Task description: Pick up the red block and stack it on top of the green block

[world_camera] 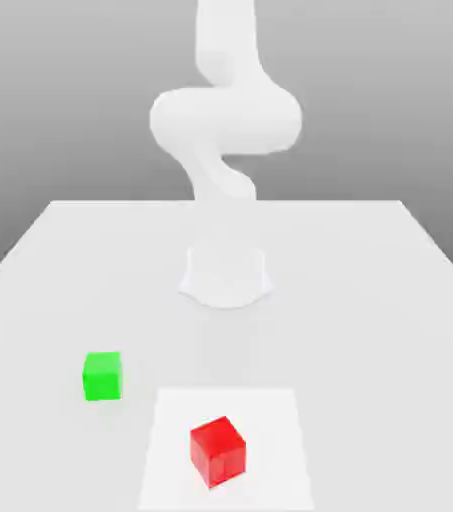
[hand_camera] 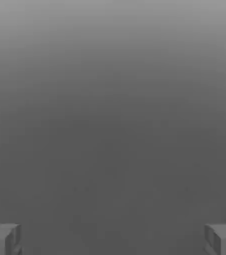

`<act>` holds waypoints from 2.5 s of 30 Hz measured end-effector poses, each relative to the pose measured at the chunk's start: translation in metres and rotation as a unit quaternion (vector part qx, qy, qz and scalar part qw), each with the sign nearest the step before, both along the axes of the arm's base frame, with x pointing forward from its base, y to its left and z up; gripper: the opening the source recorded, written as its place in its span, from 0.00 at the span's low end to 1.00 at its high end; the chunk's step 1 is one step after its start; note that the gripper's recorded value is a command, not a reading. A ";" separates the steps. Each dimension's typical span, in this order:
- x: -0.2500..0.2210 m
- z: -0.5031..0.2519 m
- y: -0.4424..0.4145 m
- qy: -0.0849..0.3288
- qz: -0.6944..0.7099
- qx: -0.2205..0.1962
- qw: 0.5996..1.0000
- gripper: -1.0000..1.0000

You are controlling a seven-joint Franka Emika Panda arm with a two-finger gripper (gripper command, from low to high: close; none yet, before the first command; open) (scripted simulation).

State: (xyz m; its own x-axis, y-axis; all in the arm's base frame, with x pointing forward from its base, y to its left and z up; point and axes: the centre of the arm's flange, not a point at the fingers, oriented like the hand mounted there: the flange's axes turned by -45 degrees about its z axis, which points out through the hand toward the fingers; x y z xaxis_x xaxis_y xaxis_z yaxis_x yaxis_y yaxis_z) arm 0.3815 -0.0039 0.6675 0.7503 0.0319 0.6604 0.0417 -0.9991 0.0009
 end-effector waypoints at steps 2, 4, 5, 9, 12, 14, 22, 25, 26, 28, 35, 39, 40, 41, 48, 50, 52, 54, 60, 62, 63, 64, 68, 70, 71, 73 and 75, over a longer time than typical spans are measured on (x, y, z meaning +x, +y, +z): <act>0.026 -0.039 -0.002 0.033 0.022 -0.006 0.999 0.50; 0.047 -0.078 -0.002 0.064 0.043 -0.012 0.997 0.50; 0.056 -0.098 -0.002 0.079 0.053 -0.015 0.995 0.50; 0.082 -0.180 -0.001 0.139 0.092 -0.029 0.986 0.50; 0.092 -0.242 0.000 0.183 0.121 -0.041 0.975 0.50; 0.094 -0.283 0.001 0.212 0.140 -0.050 0.966 0.50; 0.066 -0.438 -0.005 0.324 0.211 -0.091 0.918 0.50; 0.061 -0.478 -0.006 0.337 0.220 -0.097 0.910 0.50; 0.061 -0.490 -0.006 0.338 0.221 -0.098 0.910 0.50; 0.060 -0.514 -0.006 0.339 0.221 -0.098 0.909 0.50; 0.058 -0.524 -0.006 0.340 0.221 -0.097 0.909 0.00; 0.060 -0.491 -0.006 0.339 0.222 -0.098 0.909 0.00; 0.060 -0.480 -0.006 0.339 0.222 -0.098 0.909 0.00; 0.059 -0.469 -0.006 0.339 0.221 -0.097 0.909 0.00; -0.012 -0.428 -0.129 0.338 0.273 -0.129 0.891 0.00; -0.038 -0.423 -0.147 0.334 0.306 -0.139 0.880 0.00; -0.067 -0.421 -0.166 0.329 0.334 -0.145 0.871 0.00; -0.089 -0.421 -0.177 0.322 0.355 -0.148 0.865 0.00; -0.093 -0.431 -0.179 0.312 0.362 -0.147 0.866 0.00; -0.092 -0.435 -0.179 0.310 0.363 -0.146 0.866 0.00; -0.092 -0.436 -0.179 0.310 0.363 -0.145 0.867 0.00; -0.092 -0.439 -0.179 0.309 0.363 -0.145 0.867 0.00; -0.091 -0.447 -0.179 0.308 0.363 -0.144 0.868 0.00; -0.091 -0.452 -0.178 0.308 0.363 -0.143 0.868 0.00; -0.091 -0.454 -0.178 0.308 0.363 -0.143 0.868 0.00; -0.091 -0.458 -0.178 0.308 0.363 -0.143 0.868 0.00; -0.091 -0.463 -0.178 0.309 0.363 -0.143 0.867 0.00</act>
